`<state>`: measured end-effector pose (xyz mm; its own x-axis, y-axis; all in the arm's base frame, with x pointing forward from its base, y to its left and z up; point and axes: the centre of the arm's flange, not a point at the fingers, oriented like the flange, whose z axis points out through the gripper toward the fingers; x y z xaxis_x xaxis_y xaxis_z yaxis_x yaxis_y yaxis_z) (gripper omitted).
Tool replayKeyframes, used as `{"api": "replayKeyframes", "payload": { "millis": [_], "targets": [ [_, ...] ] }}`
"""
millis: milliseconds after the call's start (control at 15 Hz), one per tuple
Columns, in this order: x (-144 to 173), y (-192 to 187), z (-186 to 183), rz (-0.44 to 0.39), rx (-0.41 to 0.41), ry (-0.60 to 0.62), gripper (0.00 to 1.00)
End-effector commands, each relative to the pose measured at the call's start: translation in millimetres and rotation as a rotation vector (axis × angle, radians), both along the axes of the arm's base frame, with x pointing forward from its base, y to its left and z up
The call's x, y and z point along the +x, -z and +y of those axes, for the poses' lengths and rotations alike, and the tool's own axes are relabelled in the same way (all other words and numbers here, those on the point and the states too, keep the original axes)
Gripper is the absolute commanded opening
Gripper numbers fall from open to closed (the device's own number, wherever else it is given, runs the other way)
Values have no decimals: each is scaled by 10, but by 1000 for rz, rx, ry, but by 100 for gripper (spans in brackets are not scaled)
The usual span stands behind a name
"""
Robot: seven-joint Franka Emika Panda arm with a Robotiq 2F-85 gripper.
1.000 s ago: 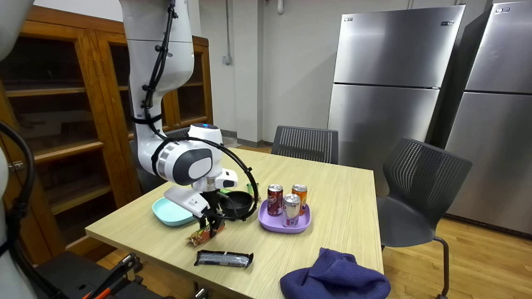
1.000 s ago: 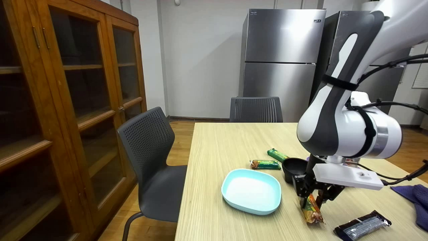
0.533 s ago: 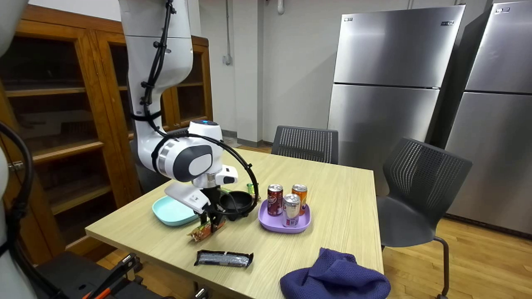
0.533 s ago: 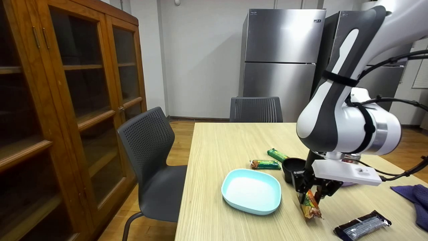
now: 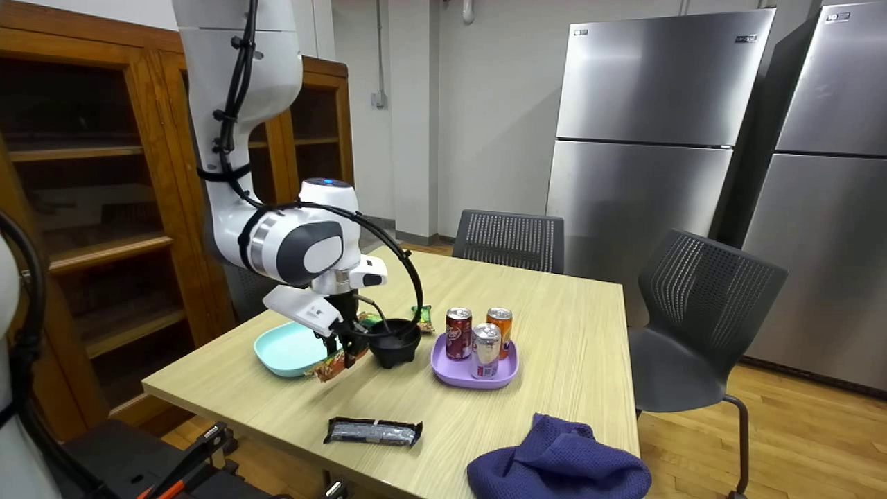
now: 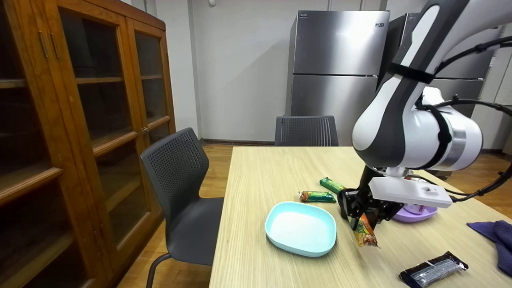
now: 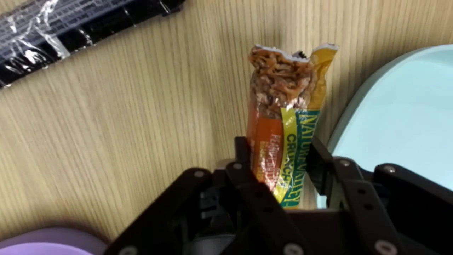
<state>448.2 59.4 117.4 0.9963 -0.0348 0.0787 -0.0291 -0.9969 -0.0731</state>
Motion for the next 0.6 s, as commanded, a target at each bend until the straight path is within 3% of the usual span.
{"api": "replayKeyframes", "payload": {
  "millis": [0,533],
  "targets": [
    [-110,-265,232,-12,-9,-39,18],
    [-95,-325,905,-29,-12,-154,18]
  ]
}}
